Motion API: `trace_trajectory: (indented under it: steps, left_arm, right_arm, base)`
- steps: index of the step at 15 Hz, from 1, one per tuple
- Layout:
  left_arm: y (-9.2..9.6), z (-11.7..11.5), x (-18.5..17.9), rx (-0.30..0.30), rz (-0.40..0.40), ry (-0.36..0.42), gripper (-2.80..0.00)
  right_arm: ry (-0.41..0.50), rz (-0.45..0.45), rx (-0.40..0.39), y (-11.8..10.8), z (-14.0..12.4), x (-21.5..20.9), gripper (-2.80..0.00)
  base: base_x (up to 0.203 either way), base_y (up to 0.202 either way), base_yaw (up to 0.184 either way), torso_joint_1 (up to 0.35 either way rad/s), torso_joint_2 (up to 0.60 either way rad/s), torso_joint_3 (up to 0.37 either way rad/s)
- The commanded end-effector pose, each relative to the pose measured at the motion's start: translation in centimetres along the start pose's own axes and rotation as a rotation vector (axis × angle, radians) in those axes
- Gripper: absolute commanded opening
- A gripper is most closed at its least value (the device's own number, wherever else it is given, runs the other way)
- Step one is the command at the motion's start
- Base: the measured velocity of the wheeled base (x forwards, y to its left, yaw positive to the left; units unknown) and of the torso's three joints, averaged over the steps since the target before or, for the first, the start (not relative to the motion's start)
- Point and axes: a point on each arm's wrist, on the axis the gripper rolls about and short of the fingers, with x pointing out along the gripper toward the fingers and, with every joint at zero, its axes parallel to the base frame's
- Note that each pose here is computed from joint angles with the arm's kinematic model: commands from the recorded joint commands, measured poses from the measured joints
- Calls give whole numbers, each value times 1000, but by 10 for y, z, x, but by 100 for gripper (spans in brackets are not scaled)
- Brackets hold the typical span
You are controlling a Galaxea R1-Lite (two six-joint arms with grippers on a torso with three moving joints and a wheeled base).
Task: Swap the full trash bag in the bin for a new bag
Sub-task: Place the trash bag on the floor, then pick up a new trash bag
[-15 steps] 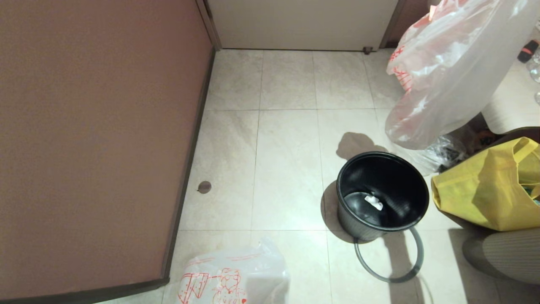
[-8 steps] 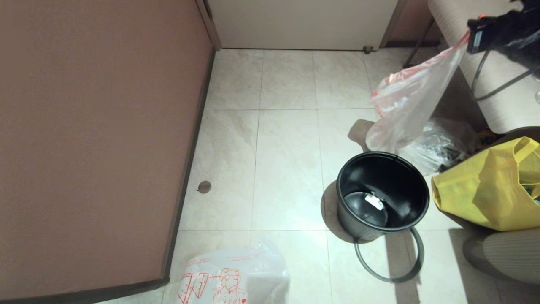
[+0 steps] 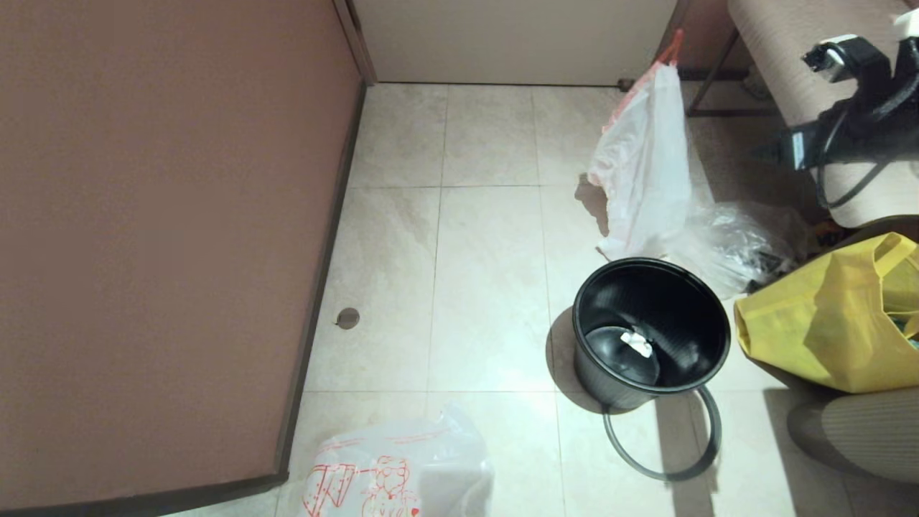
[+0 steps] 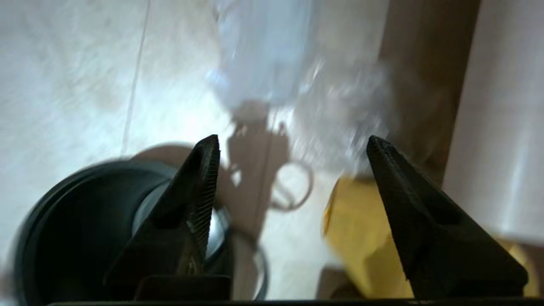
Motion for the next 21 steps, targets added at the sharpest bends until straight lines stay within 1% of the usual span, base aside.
trace_trajectory:
  steps: [1, 2, 3, 4, 6, 8, 10, 13, 14, 16, 17, 19, 20, 21]
  left_arm:
    - [0, 0, 0, 0, 0, 2, -280]
    - [0, 0, 0, 0, 0, 2, -280]
    - [0, 0, 0, 0, -1, 2, -280]
    - [0, 0, 0, 0, -1, 2, -280]
    - [0, 0, 0, 0, 0, 2, -280]
    - [0, 0, 0, 0, 0, 2, -280]
    - [0, 0, 0, 0, 0, 2, -280]
    - [0, 0, 0, 0, -1, 2, -280]
    - [0, 0, 0, 0, -1, 2, -280]
    - [0, 0, 0, 0, 0, 2, -280]
    - [0, 0, 0, 0, 0, 2, -280]
    - [0, 0, 0, 0, 0, 2, -280]
    - [0, 0, 0, 0, 0, 2, -280]
    - [0, 0, 0, 0, -1, 2, -280]
  right_arm:
    - [102, 25, 101, 4, 4, -46, 0]
    - [168, 37, 196, 8, 0, -58, 0]
    - [242, 46, 263, 13, -8, -64, -280]
    - [318, 51, 300, 17, -19, -69, -280]
    - [444, 36, 336, 22, -45, -69, -280]
    - [567, -34, 354, 27, -73, -68, -280]
    - [644, -72, 362, 30, -98, -68, -280]
    - [713, -92, 370, 34, -136, -60, -280]
    - [724, -93, 371, 37, -150, -54, 0]
    - [679, -105, 380, 41, -174, -31, 0]
    - [680, -109, 381, 43, -184, -22, 0]
    - [687, -124, 378, 44, -194, -9, 0]
    - [679, -130, 377, 44, -201, 4, 0]
    - [653, -134, 379, 45, -205, 15, 0]
  base:
    - [0, 0, 0, 0, 0, 0]
    - [0, 0, 0, 0, 0, 0]
    - [0, 0, 0, 0, 0, 0]
    - [0, 0, 0, 0, 0, 0]
    - [0, 0, 0, 0, 0, 0]
    - [0, 0, 0, 0, 0, 0]
    - [0, 0, 0, 0, 0, 0]
    - [0, 0, 0, 0, 0, 0]
    - [0, 0, 0, 0, 0, 0]
    - [0, 0, 0, 0, 0, 0]
    - [0, 0, 0, 0, 0, 0]
    - [0, 0, 0, 0, 0, 0]
    - [0, 0, 0, 0, 0, 0]
    - [0, 0, 0, 0, 0, 0]
